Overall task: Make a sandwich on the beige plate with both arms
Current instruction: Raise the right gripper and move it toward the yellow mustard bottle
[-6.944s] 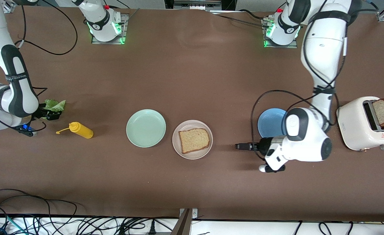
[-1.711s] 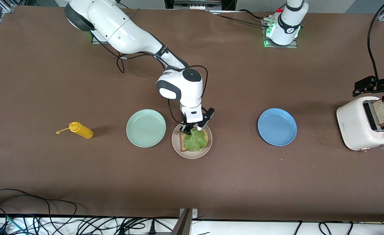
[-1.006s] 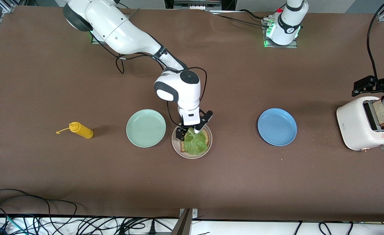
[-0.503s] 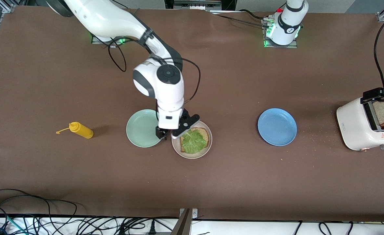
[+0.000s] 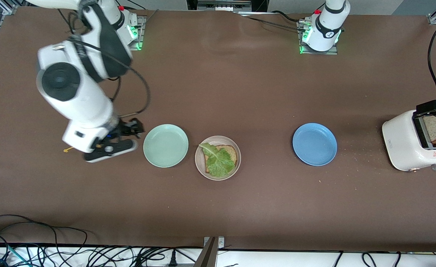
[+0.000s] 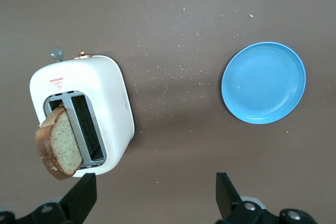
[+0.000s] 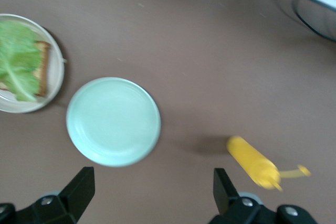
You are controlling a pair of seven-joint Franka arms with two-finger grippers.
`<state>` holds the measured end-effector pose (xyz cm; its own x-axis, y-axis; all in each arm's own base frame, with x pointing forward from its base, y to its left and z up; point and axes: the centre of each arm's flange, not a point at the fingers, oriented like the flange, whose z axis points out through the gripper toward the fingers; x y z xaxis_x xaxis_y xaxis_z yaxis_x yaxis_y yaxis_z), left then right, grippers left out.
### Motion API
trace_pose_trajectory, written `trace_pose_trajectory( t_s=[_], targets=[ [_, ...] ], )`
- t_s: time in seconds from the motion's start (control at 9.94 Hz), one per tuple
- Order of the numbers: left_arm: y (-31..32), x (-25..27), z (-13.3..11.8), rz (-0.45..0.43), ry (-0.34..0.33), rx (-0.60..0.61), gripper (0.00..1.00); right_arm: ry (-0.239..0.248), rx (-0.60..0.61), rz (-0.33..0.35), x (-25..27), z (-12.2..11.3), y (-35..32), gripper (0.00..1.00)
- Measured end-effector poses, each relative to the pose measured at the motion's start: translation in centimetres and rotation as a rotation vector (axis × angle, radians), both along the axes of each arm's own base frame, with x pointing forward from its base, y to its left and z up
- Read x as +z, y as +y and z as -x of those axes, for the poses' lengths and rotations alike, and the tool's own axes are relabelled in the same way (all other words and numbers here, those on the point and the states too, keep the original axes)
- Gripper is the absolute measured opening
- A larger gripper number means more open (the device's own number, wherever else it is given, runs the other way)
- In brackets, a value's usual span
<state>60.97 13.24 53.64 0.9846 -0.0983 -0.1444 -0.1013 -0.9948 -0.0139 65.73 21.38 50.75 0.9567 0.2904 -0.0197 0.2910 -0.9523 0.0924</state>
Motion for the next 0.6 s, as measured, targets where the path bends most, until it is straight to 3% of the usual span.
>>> trace_pose_trajectory(
  t_s=[0.3,0.6],
  targets=[
    [1.0,0.2,0.1,-0.002,-0.008,0.016,1.00,0.069,-0.121,0.072,3.6,1.0,-8.6,1.00],
    [1.4,0.1,0.1,-0.003,-0.011,0.022,1.00,0.125,-0.138,0.102,3.1,0.7,-16.2,1.00]
  ],
)
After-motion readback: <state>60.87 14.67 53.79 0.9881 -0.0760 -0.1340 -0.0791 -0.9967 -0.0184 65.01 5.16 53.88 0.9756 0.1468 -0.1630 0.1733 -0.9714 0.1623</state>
